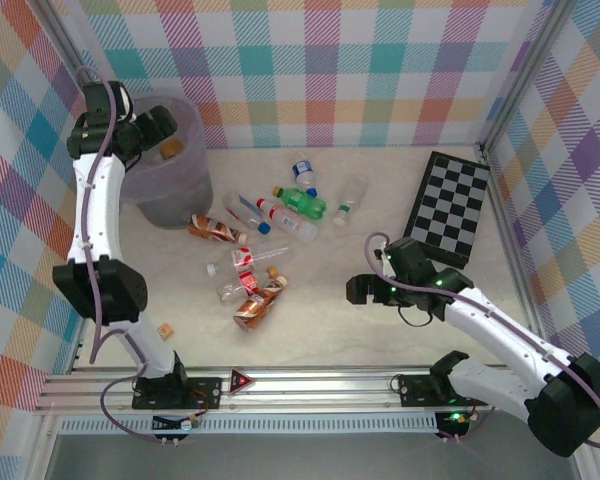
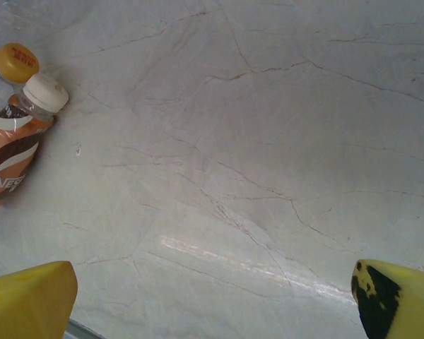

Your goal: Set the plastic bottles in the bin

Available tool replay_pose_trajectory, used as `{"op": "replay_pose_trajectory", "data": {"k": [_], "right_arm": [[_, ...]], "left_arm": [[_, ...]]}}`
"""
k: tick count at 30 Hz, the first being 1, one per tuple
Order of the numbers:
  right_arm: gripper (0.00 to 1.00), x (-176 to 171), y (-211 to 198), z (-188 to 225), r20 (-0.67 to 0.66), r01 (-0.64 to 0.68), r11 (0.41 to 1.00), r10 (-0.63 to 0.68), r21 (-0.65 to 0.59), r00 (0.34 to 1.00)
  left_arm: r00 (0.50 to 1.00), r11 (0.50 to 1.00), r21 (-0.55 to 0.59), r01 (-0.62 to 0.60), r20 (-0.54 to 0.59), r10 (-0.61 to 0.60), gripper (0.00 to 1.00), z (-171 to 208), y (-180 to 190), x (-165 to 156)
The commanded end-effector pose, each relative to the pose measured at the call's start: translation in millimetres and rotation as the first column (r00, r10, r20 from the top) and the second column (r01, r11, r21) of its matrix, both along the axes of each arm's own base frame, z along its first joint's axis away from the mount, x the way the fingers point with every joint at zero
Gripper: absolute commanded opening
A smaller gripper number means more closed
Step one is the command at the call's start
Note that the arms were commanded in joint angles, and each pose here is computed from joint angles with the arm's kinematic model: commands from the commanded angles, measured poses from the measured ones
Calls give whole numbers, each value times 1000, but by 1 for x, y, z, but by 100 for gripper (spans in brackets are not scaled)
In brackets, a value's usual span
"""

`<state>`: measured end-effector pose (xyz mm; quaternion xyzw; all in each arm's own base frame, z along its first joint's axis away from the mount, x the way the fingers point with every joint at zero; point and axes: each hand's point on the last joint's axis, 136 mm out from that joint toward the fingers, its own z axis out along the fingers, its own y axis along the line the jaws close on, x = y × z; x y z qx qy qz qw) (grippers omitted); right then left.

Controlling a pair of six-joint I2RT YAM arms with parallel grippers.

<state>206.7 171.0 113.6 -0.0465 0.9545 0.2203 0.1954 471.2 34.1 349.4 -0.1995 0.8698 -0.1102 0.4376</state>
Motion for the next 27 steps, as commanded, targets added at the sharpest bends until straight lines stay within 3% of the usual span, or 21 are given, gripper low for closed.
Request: {"op": "replay_pose_trajectory", "data": {"k": [1,14,24,27], "right_arm": [[99,12,8,17,18,16,998,-17,54,1000],[99,52,3,34,32,93,996,-93,10,995],[99,112,6,47,43,174,978,-170,-119,985],[99,134,16,43,22,181,974,-180,-134,983]], "left_arm": [[998,998,40,52,26,-53,92,9,-15,-25],[973,972,56,228,-34,-227,92,-29,-96,-103],[941,945,-90,314,-104,-322,93,-111,-159,-143],[930,931,-179,318,-131,-343,93,-142,-176,-155]]}}
